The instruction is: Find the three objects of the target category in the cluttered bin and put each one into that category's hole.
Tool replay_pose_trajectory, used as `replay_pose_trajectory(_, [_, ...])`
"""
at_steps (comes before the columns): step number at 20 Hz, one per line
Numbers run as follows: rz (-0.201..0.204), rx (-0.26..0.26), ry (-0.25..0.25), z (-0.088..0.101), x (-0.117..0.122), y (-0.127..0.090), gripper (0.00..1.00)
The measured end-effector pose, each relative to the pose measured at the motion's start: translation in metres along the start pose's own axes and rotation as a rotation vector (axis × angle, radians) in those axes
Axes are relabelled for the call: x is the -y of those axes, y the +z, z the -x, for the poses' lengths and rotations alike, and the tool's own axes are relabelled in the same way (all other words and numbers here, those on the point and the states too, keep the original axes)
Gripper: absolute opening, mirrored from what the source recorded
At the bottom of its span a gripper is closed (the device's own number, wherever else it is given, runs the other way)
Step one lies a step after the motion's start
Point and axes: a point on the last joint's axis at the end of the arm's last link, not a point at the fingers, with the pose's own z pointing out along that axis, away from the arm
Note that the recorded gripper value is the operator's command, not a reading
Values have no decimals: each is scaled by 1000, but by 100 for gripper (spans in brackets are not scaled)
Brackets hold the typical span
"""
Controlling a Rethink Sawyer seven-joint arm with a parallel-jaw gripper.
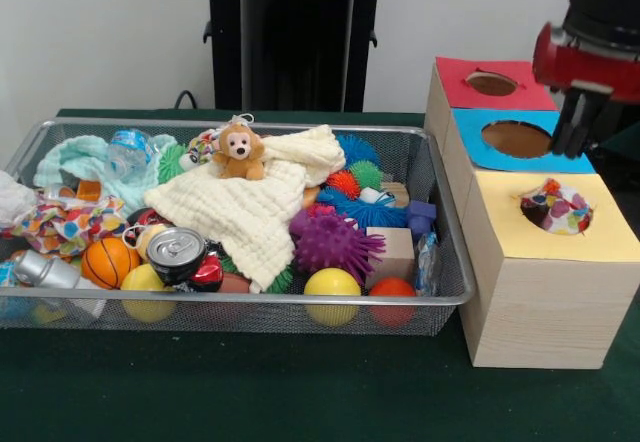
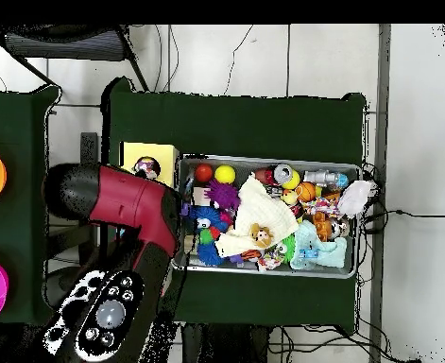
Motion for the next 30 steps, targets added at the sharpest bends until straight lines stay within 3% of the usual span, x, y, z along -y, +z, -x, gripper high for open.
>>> replay_pose_trajectory(3, [9,-32,3,1,2,-27,0])
replay_pose_trajectory(8, [28,9,29,9,8,-65,0])
replay_pose_trajectory(14, [51,48,47,16,9,-81,0])
replay_pose_trajectory(16, [63,76,56,21,10,-82,0])
replay_pose_trajectory(19, [85,159,78,38,11,-82,0])
replay_pose_trajectory(20, [93,218,90,49,13,-79,0])
replay_pose_trajectory(23, [95,284,101,61,16,-74,0])
replay_pose_trajectory(26, [89,325,110,70,21,-67,0])
replay_pose_trajectory(30, [73,321,113,71,26,-53,0])
